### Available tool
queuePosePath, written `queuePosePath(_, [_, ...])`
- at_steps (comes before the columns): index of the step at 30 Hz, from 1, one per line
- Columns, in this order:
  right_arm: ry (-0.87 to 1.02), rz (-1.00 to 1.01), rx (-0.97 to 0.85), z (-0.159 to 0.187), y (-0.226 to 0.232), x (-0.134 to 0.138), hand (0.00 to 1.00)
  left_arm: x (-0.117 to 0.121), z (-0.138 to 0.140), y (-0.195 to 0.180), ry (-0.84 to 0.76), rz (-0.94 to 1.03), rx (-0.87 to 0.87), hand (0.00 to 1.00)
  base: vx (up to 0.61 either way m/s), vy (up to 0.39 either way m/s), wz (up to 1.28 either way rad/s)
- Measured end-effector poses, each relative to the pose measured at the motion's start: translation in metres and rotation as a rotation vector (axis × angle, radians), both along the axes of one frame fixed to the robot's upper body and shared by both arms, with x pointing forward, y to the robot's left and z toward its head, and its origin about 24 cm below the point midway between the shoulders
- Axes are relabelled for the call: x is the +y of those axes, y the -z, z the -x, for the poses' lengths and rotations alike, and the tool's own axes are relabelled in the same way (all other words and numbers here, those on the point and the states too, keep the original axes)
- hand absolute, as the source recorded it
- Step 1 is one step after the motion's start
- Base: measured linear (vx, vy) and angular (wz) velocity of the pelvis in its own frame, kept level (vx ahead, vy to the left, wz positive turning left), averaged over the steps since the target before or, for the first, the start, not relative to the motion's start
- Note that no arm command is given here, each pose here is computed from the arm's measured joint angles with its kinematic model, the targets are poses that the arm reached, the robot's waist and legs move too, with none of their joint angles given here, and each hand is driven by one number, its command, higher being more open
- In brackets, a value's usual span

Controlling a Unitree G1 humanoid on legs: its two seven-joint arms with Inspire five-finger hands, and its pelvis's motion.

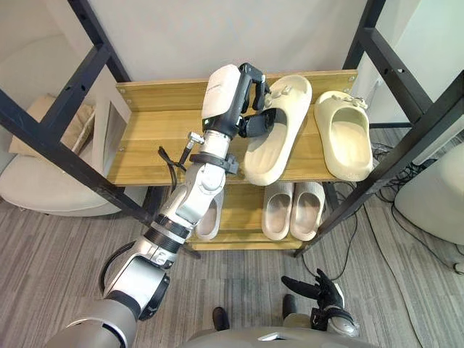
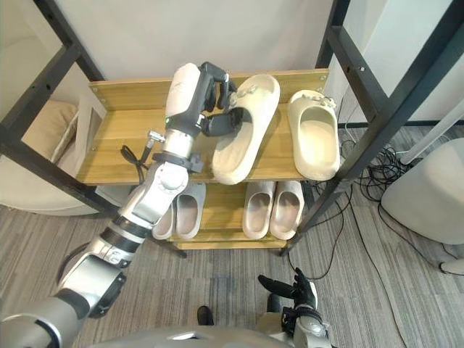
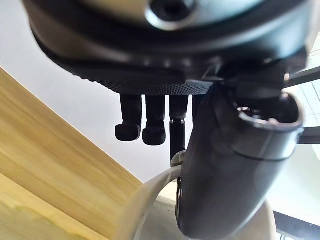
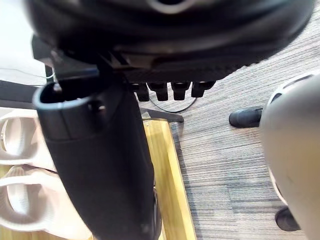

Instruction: Organize the slippers on the shoe rack

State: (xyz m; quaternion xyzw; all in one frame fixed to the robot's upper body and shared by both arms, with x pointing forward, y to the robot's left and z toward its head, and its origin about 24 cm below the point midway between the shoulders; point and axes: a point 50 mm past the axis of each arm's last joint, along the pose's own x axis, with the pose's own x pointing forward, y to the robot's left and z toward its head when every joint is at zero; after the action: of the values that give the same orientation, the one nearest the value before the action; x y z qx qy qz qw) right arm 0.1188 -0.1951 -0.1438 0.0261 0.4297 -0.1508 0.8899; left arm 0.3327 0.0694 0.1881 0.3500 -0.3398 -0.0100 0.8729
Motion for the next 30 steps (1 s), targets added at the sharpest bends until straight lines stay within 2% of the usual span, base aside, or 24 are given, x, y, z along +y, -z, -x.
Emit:
queuePosePath(13, [0.006, 0.009, -0.030, -0.006, -0.004, -0.002, 1.00, -0.002, -0.016, 0.002, -0.055, -0.047, 0.055, 0.00, -0.01, 0.009, -0.07])
queuePosePath(14, [0.007, 0.009, -0.034, -0.006, -0.004, -0.002, 1.00, -0.001, -0.017, 0.004, -0.063, -0.055, 0.062, 1.00, 0.00, 0.000, 0.00])
queuePosePath(30, [0.008, 0.005, -0.045, -0.011, -0.006, -0.001, 1.00, 0.004, -0.021, 0.011, -0.080, -0.022, 0.100, 1.00, -0.03, 0.004, 0.06])
